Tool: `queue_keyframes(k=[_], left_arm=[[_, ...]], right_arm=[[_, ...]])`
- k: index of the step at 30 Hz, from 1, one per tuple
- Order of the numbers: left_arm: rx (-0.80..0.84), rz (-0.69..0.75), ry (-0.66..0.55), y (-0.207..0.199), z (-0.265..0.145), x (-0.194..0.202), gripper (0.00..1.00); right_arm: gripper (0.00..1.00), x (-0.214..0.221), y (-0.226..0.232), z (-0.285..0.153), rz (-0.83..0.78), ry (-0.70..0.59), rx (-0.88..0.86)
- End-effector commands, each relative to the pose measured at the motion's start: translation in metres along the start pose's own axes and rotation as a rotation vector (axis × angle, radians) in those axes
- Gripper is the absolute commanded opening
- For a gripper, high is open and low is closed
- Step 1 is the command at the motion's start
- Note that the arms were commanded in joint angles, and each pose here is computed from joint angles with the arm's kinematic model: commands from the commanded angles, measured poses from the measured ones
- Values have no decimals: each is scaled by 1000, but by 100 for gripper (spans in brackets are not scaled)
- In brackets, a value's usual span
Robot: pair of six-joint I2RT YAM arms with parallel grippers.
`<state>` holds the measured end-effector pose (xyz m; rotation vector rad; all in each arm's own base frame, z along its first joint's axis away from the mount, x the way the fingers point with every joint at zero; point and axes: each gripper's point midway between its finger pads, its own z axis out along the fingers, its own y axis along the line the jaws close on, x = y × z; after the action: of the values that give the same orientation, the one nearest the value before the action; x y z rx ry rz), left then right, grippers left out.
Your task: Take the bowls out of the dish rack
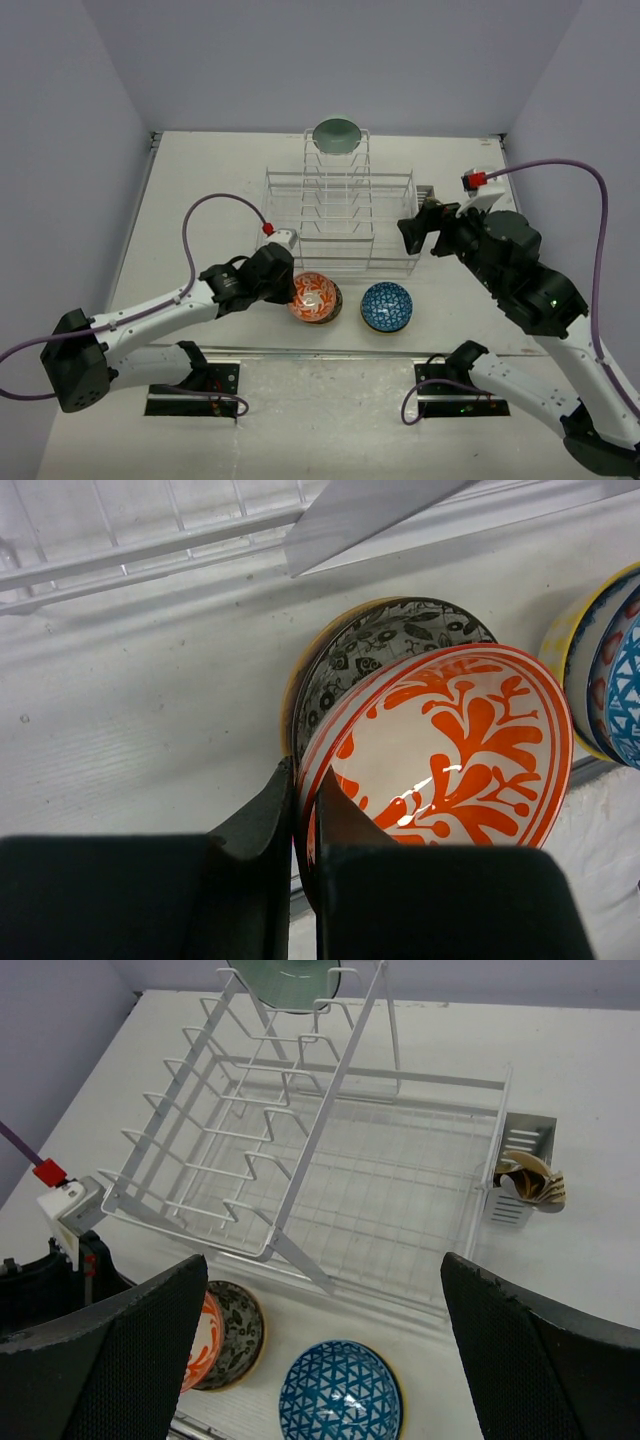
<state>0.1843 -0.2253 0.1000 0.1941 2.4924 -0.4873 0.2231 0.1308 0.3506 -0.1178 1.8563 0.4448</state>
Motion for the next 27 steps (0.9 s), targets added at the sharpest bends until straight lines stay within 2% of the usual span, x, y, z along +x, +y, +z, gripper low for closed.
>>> queue_keyframes(k=[1,4,8,13,19,21,25,27], left_arm=[[57,-64,-138,-19,3,-33,5],[55,-69,-148,-20,9,-34,7],[54,-66,-137,-22,15,-33,17],[58,-63,-126,-23,17,-31,25],[86,-59,-132,-28,8,-31,44],[84,-62,-146,-27,3,-33,45],[63,-61,-153,-19,-4,-31,39],[67,-61,-157,-19,-9,-31,43]], right_arm=[[99,4,9,8,15,5,-37],[99,9,11,13,13,27,-42],[99,10,12,15,12,31,-45],[99,8,12,12,10,22,-49],[99,8,12,12,10,21,-52],[99,8,13,14,10,25,-54],[99,7,16,17,8,26,-60],[99,4,20,22,-12,22,-76]])
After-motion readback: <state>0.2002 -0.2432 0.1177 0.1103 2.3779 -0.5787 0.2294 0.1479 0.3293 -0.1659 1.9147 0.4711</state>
